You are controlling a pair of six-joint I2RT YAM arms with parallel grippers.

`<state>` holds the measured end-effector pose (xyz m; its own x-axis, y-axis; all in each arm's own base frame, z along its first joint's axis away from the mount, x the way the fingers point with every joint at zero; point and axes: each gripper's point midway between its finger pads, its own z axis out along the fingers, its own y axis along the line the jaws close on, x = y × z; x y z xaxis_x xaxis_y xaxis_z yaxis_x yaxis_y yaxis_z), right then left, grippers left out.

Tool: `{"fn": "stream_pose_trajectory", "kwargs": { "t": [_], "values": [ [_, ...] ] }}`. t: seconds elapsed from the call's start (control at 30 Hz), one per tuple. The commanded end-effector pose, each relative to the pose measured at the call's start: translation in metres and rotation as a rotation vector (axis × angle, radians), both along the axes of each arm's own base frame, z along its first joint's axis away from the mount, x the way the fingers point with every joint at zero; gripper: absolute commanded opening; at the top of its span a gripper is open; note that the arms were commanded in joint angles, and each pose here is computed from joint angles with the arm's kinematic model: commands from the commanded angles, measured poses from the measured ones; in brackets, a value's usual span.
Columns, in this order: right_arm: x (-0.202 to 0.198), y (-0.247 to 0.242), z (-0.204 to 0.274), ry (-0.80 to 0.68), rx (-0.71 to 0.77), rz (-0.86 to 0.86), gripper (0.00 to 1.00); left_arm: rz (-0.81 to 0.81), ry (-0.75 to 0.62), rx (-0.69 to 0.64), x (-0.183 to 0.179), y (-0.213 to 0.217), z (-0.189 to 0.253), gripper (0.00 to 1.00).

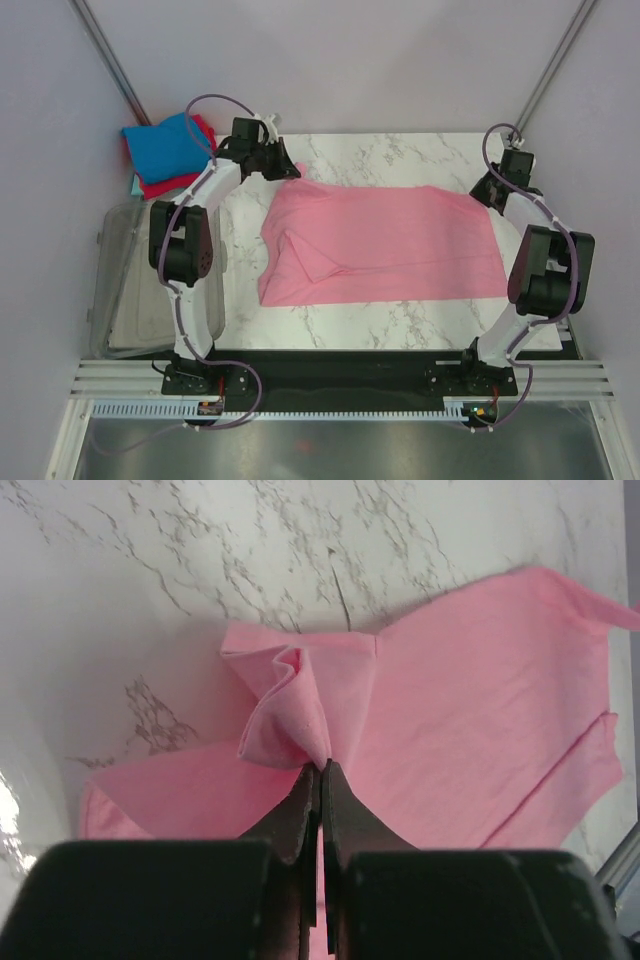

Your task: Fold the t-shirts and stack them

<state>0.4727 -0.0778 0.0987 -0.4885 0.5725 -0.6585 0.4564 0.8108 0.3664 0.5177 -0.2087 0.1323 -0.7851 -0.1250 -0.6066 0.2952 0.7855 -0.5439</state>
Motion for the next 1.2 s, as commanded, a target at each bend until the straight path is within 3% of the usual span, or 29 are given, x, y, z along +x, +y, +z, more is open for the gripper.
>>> {"fn": "stream_pose_trajectory", "kwargs": {
  "t": [0.0, 0.13, 0.37, 0.9, 1.0, 1.03, 1.1, 1.13, 1.17],
  "values": [
    [-0.016, 0.006, 0.016, -0.033, 0.009, 0.008, 0.0, -0.038, -0.078, 0.006, -0.03, -0.009, 0.038, 0.02],
    [-0.038, 0.001, 0.017, -0.019, 0.001, -0.015, 0.0, -0.061, -0.077, 0.03, -0.067, -0.013, 0.043, 0.02],
    [-0.084, -0.024, -0.002, 0.008, 0.122, -0.077, 0.0, -0.068, -0.053, 0.067, -0.144, -0.004, 0.038, 0.02],
    [-0.117, -0.04, -0.024, 0.059, 0.188, -0.152, 0.0, -0.044, 0.009, 0.097, -0.213, 0.023, 0.011, 0.02],
    [-0.124, -0.044, -0.03, 0.093, 0.185, -0.191, 0.0, -0.055, 0.058, 0.075, -0.23, 0.019, 0.002, 0.13],
    [-0.126, -0.045, -0.031, 0.102, 0.184, -0.205, 0.01, -0.059, 0.065, 0.067, -0.236, 0.019, 0.002, 0.21],
    [-0.134, -0.053, -0.032, 0.117, 0.187, -0.249, 0.26, -0.071, 0.128, 0.051, -0.255, 0.017, -0.008, 0.29],
    [-0.137, -0.056, -0.032, 0.116, 0.189, -0.265, 0.4, -0.069, 0.142, 0.041, -0.261, 0.017, -0.008, 0.45],
    [-0.139, -0.063, -0.029, 0.103, 0.197, -0.28, 0.61, -0.063, 0.157, 0.027, -0.272, 0.018, -0.008, 0.52]
  ]
}}
